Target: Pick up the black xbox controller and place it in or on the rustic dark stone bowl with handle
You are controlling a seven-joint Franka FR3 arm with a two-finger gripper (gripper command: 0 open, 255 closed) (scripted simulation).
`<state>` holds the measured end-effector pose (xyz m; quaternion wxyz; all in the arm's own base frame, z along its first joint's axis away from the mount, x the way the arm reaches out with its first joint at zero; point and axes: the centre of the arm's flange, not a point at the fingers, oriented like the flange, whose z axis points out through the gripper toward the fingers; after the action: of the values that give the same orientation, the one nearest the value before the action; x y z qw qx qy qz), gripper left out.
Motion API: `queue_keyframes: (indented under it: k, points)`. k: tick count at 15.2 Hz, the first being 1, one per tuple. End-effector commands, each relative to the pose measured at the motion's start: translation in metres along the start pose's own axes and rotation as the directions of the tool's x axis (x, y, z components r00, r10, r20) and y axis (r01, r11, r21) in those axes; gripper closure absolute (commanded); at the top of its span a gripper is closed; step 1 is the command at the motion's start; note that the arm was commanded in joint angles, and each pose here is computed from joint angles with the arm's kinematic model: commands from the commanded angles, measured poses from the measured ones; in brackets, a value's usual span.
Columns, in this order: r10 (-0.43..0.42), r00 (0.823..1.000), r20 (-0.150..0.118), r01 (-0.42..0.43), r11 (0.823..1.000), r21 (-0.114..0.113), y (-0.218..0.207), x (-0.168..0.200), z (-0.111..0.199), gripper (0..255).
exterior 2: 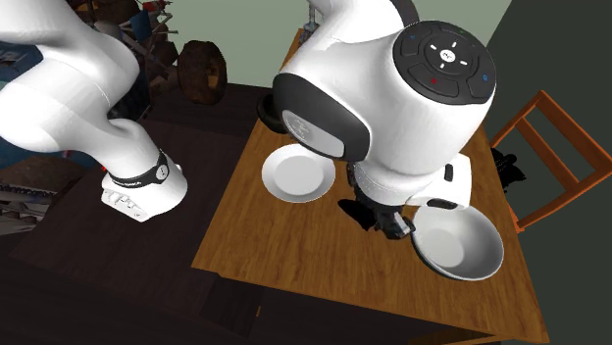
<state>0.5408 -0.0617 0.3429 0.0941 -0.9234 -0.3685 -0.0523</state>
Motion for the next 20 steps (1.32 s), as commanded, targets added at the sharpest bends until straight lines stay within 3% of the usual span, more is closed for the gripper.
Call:
queue_keyframes:
  k: [1, 20]
  points:
    - [0.0, 1.0, 0.0, 0.0, 1.0, 0.0, -0.019, 0.002, 0.0, 255]
    - [0.0, 1.0, 0.0, 0.0, 1.0, 0.0, -0.267, 0.025, 0.034, 255]
